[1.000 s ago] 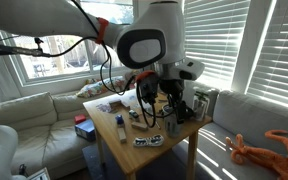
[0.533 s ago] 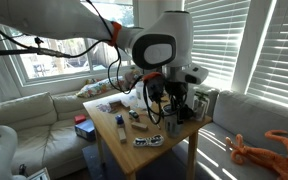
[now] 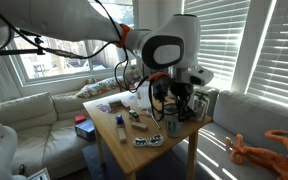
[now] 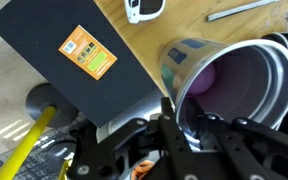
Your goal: Lift the silver cup and pour its content into the white cup
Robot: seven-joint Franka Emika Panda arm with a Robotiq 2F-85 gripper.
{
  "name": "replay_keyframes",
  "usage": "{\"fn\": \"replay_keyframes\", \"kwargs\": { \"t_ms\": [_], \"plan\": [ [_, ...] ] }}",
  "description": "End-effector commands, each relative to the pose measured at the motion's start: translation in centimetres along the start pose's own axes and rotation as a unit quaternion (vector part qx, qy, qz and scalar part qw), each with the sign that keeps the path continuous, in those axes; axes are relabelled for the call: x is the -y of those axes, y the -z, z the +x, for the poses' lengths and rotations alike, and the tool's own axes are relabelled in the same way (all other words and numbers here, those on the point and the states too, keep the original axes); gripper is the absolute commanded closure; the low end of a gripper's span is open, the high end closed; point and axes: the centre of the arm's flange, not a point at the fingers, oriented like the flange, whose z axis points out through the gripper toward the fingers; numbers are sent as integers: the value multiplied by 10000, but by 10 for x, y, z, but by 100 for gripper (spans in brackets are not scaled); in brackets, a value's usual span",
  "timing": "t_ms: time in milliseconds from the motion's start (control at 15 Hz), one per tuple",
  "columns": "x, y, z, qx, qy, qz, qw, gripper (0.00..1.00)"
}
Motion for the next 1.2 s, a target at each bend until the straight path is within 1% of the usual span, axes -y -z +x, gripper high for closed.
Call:
{"fn": "replay_keyframes", "kwargs": {
  "t_ms": [0, 200, 333, 467, 533, 600, 667, 800, 867, 1133],
  "plan": [
    [9, 21, 0, -139, -166, -45, 9998, 100],
    [12, 43, -16, -459, -65, -155, 9988, 99],
    [12, 64, -32, -743, 134, -259, 9968, 99],
    [14, 93, -52, -1166, 429, -390, 9915, 99],
    [15, 108, -62, -1286, 621, -445, 9887, 99],
    [17, 124, -72, -1509, 726, -455, 9848, 99],
    [20, 102, -36, -1158, 557, -440, 9907, 96],
    [22, 125, -54, -1377, 690, -429, 9871, 96],
    [21, 129, -59, -1412, 712, -423, 9865, 96],
    [19, 124, -62, -1393, 727, -438, 9866, 96]
  ]
}}
